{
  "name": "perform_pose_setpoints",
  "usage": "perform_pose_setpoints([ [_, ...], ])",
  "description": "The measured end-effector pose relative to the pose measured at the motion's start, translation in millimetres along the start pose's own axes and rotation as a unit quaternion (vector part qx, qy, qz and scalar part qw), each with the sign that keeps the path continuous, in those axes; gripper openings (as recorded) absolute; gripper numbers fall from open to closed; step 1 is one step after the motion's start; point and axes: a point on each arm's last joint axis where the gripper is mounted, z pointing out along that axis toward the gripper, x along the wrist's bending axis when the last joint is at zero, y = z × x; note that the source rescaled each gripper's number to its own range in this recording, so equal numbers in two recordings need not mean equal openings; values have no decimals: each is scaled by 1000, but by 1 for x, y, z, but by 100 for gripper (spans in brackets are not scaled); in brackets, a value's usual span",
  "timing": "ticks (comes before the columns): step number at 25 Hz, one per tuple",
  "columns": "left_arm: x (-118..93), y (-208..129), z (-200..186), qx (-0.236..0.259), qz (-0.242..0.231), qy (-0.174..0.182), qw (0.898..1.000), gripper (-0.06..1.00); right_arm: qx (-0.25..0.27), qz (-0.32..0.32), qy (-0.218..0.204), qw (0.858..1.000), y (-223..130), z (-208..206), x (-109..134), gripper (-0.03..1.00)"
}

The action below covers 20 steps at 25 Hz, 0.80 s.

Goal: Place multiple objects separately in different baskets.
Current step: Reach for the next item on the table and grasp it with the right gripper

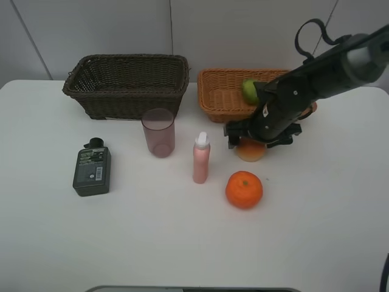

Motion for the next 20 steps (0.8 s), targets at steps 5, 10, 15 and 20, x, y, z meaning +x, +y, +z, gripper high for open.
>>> perform_pose_setpoints([
  [5, 0, 0, 0, 0, 0, 0, 1000, 96, 1, -3, 0, 1000, -1, 4, 0, 100],
  [10, 0, 0, 0, 0, 0, 0, 1000, 96, 2, -3, 0, 1000, -1, 4, 0, 82],
  [15, 0, 0, 0, 0, 0, 0, 1000, 96, 3, -4, -1, 1000, -2, 5, 0, 47],
  [20, 0, 0, 0, 0, 0, 0, 1000, 96, 3, -4, -1, 1000, -2, 5, 0, 47],
])
